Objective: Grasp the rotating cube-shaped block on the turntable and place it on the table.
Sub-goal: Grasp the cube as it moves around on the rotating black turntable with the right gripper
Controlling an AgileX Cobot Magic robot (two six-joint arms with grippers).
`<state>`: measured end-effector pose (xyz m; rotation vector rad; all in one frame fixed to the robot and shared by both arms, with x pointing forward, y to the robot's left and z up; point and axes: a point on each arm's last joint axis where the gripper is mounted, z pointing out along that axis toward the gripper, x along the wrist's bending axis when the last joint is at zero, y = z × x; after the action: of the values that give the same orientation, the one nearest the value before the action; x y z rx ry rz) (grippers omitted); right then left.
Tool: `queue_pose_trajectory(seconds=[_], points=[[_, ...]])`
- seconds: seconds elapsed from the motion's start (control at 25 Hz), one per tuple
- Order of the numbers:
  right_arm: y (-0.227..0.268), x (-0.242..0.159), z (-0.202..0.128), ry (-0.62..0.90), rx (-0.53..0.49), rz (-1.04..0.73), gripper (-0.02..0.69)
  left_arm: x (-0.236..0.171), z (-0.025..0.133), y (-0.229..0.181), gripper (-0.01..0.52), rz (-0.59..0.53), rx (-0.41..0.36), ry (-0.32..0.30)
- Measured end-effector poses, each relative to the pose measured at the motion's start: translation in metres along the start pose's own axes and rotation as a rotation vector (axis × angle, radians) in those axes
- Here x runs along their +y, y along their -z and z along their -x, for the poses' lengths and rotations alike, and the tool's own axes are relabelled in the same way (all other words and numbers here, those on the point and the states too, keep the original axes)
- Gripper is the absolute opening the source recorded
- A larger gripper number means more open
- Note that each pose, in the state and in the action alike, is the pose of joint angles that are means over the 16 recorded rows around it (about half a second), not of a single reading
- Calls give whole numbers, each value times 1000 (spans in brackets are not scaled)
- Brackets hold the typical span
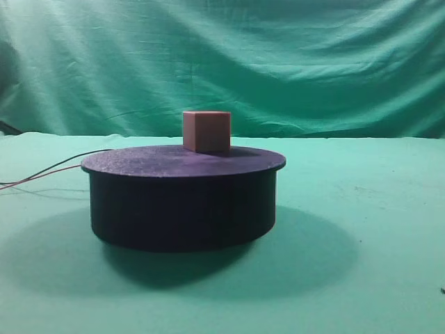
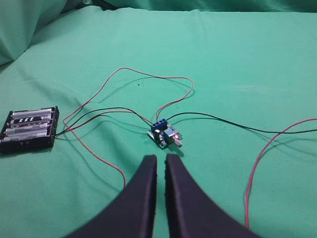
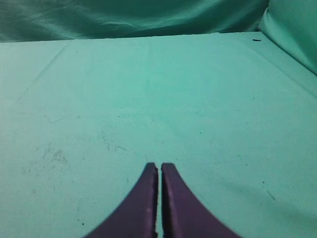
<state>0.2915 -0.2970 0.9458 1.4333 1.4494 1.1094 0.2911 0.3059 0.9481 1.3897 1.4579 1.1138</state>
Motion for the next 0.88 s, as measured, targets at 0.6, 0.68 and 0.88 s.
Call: queue_pose_trajectory(seconds=[0.6, 0.68, 0.88], points=[[0, 5, 0, 7, 3, 58, 0, 0, 0, 0, 0, 0, 0, 0], [0, 10, -1, 9, 9, 112, 0, 0, 0, 0, 0, 0, 0, 0], [3, 24, -3, 0, 29, 245, 0, 0, 0, 0, 0, 0, 0, 0]])
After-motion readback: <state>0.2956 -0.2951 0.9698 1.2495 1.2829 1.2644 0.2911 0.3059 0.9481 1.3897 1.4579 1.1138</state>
